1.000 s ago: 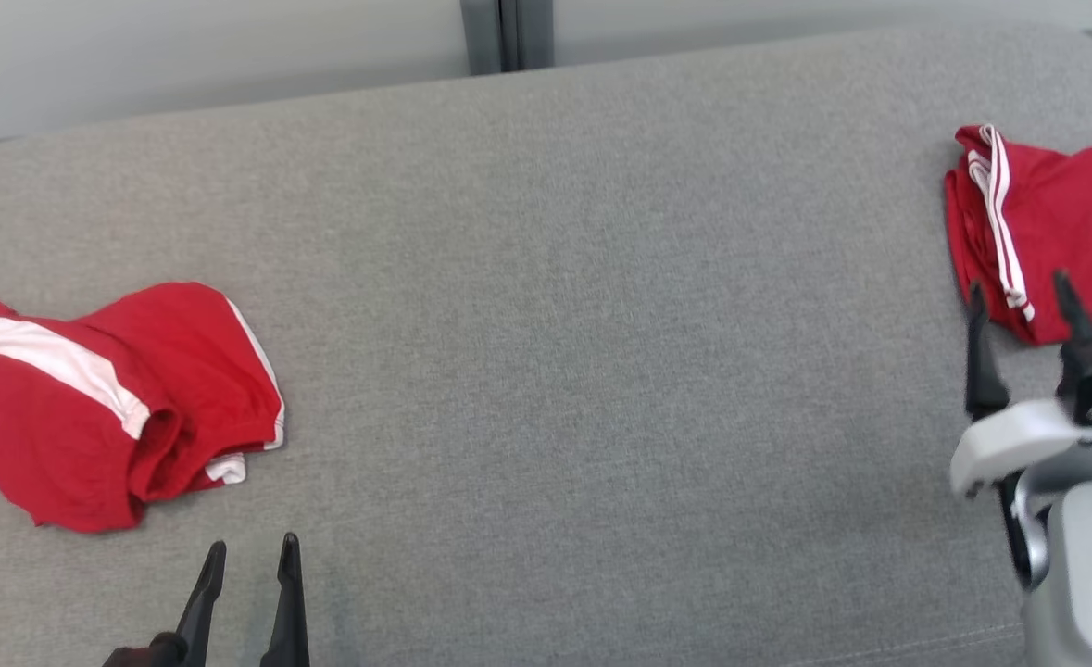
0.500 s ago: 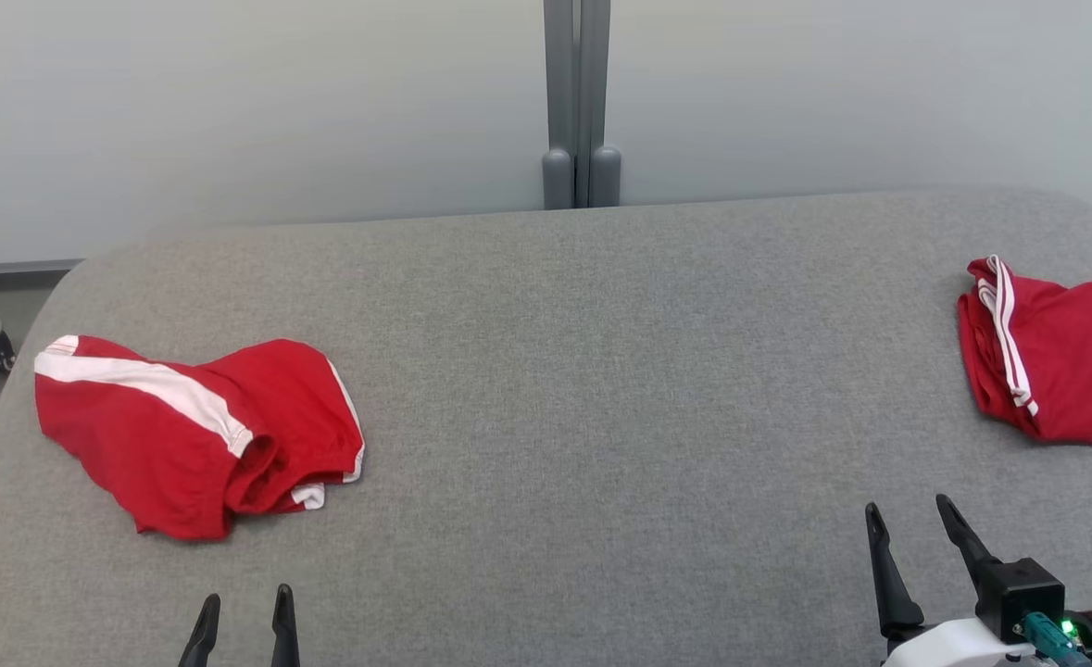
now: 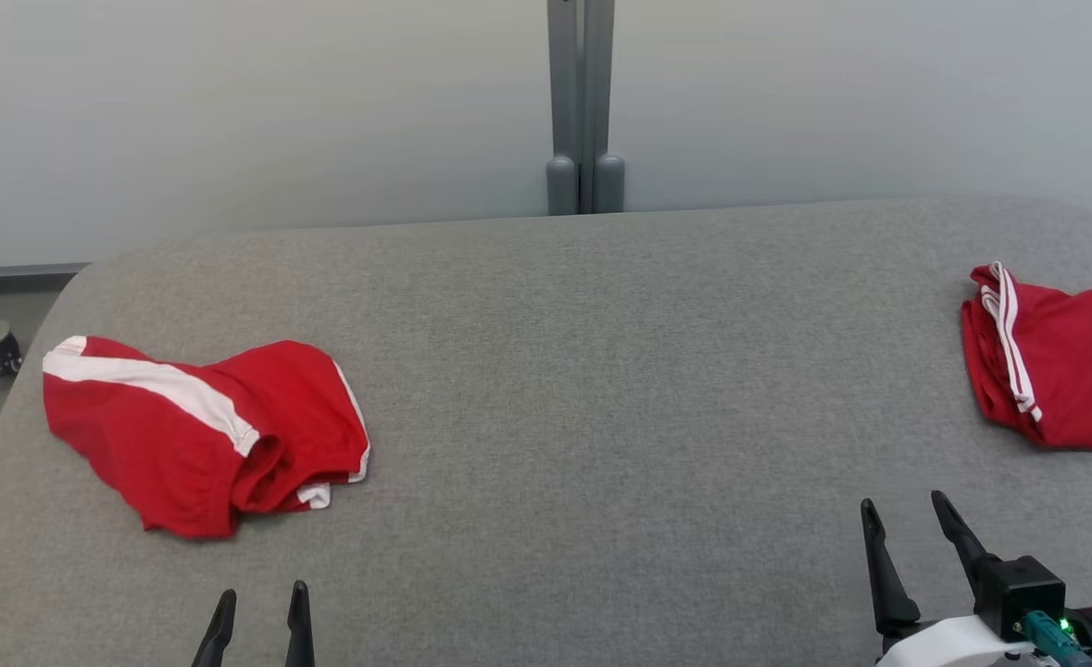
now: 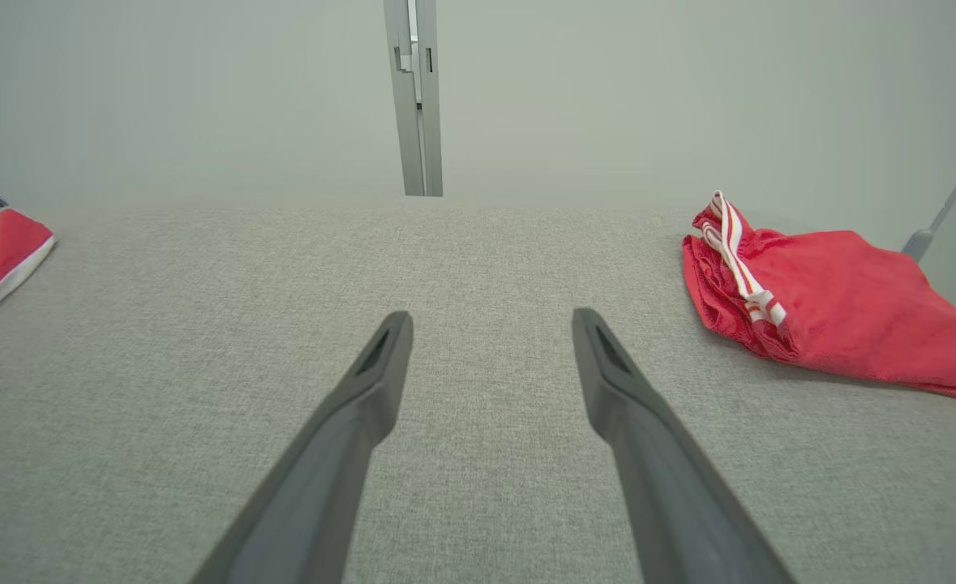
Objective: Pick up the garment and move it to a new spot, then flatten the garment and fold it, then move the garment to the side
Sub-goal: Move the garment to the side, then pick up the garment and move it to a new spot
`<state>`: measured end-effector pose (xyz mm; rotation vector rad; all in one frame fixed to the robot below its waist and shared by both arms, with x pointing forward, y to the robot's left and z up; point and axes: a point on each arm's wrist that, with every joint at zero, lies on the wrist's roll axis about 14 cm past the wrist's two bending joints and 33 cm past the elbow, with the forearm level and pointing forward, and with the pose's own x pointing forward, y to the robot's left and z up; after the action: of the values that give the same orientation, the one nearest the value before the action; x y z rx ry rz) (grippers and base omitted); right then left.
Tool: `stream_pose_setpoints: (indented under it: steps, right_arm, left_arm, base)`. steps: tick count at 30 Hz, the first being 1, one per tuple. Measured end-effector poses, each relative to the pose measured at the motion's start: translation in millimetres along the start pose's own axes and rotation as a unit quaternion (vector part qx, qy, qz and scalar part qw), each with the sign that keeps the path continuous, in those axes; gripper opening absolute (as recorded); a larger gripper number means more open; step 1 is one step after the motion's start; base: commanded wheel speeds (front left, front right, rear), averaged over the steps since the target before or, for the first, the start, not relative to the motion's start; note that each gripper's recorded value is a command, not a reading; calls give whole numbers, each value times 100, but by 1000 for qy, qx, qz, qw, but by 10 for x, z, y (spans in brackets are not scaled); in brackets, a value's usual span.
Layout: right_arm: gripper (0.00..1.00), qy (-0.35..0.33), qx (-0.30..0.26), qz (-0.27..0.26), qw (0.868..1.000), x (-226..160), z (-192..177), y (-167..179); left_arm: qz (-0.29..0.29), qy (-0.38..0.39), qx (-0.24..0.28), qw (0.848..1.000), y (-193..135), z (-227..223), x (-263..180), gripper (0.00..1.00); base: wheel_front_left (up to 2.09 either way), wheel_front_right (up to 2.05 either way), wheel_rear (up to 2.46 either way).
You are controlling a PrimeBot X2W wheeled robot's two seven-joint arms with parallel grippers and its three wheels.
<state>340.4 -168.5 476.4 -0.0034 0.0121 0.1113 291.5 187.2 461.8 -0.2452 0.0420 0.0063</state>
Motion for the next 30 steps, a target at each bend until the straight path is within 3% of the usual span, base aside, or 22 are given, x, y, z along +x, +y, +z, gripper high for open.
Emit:
stream_pose_setpoints:
  steps: [9, 13, 20, 24, 30]
  right_arm:
    - [100, 7, 28, 86, 996, 179, -28, 560]
    - [100, 11, 35, 146, 989, 272, -24, 960]
    - [100, 7, 32, 214, 976, 380, 36, 1423]
    - [100, 3, 30, 219, 975, 407, 65, 1463]
    - [100, -28, 11, 216, 976, 593, 237, 1450]
  left_arm:
    - [65, -13, -6, 998, 327, 31, -281, 100]
    - [125, -18, -23, 992, 611, 3, -583, 100]
    - [177, -36, -32, 983, 801, 32, -898, 100]
    - [167, -44, -29, 984, 765, 86, -821, 100]
    - [94, -50, -7, 994, 507, 265, -194, 100]
  base:
    - [0, 0, 0]
    - [0, 0, 0]
    - [0, 0, 0]
    - [0, 0, 0]
    - [0, 0, 0]
